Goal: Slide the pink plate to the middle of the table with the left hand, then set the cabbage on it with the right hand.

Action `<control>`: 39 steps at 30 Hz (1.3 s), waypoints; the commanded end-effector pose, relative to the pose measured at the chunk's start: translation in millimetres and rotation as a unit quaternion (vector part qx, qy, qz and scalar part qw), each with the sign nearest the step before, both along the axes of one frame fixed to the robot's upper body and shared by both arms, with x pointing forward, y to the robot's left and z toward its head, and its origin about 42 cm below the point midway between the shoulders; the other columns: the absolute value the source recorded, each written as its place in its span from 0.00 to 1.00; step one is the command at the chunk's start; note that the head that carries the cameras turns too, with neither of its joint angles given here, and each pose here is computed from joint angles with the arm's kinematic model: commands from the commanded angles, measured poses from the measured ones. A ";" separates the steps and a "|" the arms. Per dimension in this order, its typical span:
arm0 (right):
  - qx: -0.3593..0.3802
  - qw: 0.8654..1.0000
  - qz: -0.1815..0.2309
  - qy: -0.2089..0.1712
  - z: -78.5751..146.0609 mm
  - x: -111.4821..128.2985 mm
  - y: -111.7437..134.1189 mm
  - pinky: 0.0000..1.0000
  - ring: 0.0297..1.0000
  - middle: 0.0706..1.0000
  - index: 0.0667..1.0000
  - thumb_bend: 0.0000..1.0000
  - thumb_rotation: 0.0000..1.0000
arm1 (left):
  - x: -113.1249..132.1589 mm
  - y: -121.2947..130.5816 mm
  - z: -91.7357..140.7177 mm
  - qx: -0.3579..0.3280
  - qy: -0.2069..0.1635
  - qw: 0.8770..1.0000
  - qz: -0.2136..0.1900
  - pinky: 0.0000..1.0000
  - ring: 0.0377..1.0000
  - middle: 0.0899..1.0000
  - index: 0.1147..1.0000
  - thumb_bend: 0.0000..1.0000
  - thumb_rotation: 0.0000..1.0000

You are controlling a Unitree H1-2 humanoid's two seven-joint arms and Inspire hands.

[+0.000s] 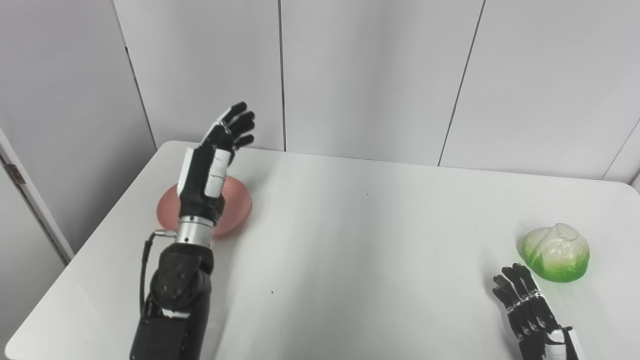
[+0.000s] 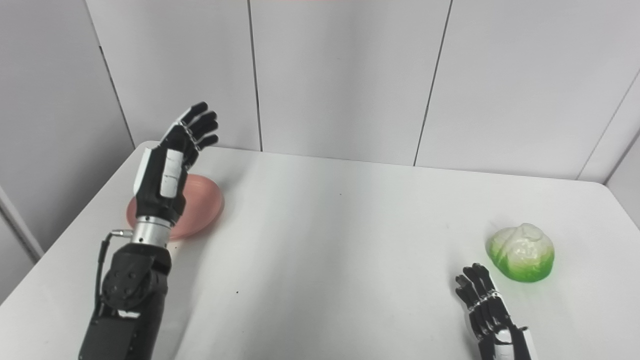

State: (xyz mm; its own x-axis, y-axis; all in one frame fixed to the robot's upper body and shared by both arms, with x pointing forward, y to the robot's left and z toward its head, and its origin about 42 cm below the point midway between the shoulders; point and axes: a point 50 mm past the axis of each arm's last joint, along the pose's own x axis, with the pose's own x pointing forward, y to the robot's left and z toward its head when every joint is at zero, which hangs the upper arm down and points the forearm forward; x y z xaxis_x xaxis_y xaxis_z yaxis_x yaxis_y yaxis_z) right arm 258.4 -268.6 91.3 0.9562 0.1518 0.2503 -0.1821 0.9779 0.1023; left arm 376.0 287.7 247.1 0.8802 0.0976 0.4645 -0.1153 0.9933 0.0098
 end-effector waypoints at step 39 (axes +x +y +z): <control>-0.015 0.996 -0.013 0.083 -19.6 -18.7 -14.5 0.94 0.90 0.92 0.92 0.94 0.97 | 89.3 176.3 -43.0 -0.033 0.138 0.977 0.159 0.80 0.89 0.87 0.82 0.91 0.88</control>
